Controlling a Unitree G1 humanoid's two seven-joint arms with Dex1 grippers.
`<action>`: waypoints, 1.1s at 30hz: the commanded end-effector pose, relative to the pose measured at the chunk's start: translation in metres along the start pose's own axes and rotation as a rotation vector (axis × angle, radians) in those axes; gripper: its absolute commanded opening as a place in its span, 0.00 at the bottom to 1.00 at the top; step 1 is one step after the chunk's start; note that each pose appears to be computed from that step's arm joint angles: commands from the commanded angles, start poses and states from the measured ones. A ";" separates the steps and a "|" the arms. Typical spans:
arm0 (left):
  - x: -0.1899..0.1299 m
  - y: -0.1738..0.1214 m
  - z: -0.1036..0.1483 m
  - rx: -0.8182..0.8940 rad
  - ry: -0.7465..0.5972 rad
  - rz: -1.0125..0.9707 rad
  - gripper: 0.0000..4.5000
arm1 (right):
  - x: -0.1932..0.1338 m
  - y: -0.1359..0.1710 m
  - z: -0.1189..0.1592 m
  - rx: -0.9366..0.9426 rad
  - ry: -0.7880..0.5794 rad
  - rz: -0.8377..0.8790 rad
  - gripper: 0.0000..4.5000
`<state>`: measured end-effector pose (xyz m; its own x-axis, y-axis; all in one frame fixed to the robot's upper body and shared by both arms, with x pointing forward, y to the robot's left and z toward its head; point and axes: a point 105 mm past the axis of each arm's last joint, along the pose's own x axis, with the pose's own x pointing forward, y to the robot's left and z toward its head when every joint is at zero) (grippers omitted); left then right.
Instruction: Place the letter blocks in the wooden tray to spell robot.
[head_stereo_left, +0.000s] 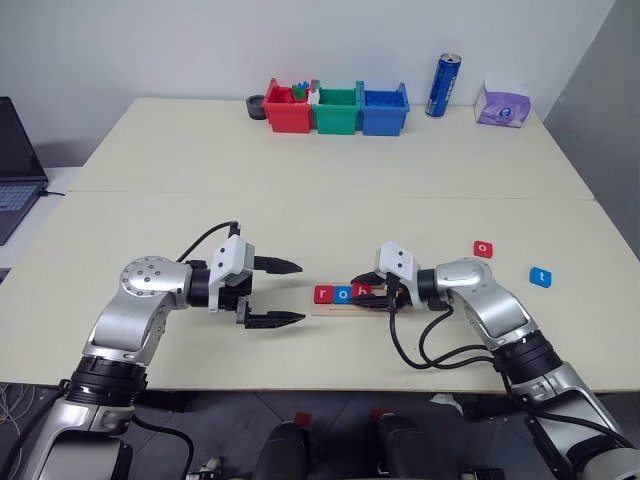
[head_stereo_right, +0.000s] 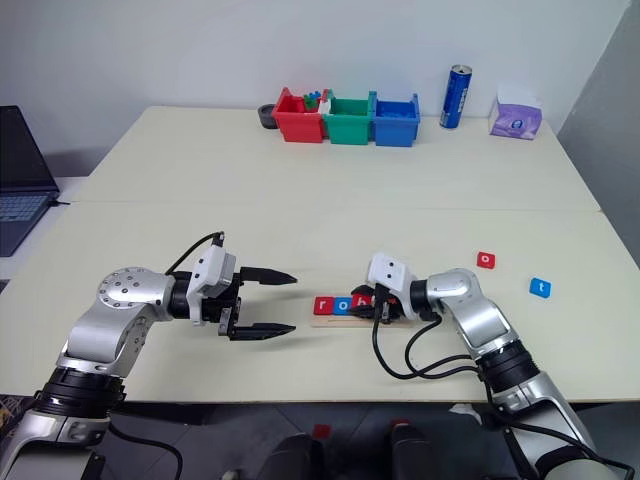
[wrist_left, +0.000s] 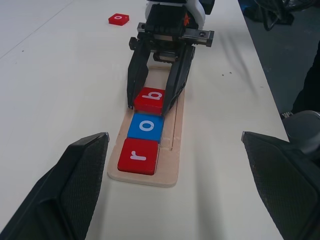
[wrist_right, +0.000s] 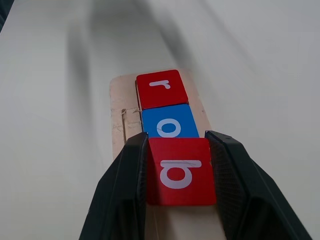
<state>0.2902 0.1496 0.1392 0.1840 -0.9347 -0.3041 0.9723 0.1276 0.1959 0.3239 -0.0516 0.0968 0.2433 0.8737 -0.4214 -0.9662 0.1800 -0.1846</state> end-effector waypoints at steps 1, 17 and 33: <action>0.001 0.000 0.011 0.060 -0.008 -0.008 1.00 | 0.001 0.001 0.006 -0.036 -0.011 0.009 0.32; 0.001 0.000 0.010 0.056 -0.010 -0.001 1.00 | -0.002 -0.004 0.005 -0.045 -0.005 0.010 0.32; 0.001 0.000 0.010 0.056 -0.008 0.004 1.00 | -0.003 -0.007 0.003 -0.052 0.004 0.010 0.32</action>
<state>0.2898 0.1479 0.1381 0.1801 -0.9342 -0.3078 0.9730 0.1234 0.1949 0.3271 -0.0531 0.0932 0.2261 0.8718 -0.4346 -0.9694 0.1574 -0.1885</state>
